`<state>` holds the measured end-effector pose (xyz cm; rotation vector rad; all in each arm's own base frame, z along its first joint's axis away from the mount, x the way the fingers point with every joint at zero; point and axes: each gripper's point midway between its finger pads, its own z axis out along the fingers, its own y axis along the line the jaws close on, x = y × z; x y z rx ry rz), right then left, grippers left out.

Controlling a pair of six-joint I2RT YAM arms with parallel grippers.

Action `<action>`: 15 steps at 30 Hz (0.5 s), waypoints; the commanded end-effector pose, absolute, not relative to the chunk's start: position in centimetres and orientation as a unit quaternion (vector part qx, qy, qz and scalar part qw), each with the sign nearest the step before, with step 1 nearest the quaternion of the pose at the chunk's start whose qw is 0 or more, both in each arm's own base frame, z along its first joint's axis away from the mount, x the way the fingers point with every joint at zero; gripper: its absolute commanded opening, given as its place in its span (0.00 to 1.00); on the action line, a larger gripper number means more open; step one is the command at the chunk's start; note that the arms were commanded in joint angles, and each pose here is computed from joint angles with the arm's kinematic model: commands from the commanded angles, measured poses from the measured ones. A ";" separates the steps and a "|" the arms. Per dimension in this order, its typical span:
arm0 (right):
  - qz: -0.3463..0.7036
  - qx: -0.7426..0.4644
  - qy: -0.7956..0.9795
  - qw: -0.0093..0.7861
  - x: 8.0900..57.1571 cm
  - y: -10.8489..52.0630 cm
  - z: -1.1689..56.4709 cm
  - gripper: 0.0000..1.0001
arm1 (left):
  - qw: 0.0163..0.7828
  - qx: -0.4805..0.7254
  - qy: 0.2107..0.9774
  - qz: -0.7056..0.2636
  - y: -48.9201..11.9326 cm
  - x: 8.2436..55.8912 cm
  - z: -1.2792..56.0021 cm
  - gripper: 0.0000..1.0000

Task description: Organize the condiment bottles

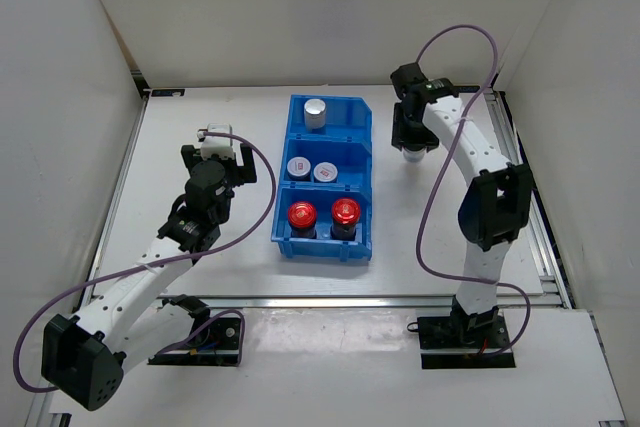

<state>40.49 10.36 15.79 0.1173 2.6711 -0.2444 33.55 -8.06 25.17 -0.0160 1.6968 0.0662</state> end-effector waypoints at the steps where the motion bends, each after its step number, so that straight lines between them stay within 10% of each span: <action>1: -0.058 0.041 0.957 0.281 42.8 11.7 19.4 0.00 | 0.671 -0.009 0.741 0.014 -8.6 33.6 26.8 1.00; 15: 0.123 0.011 0.942 0.313 48.0 19.7 23.3 0.00 | 0.674 -0.014 0.739 0.016 -8.3 33.5 27.1 1.00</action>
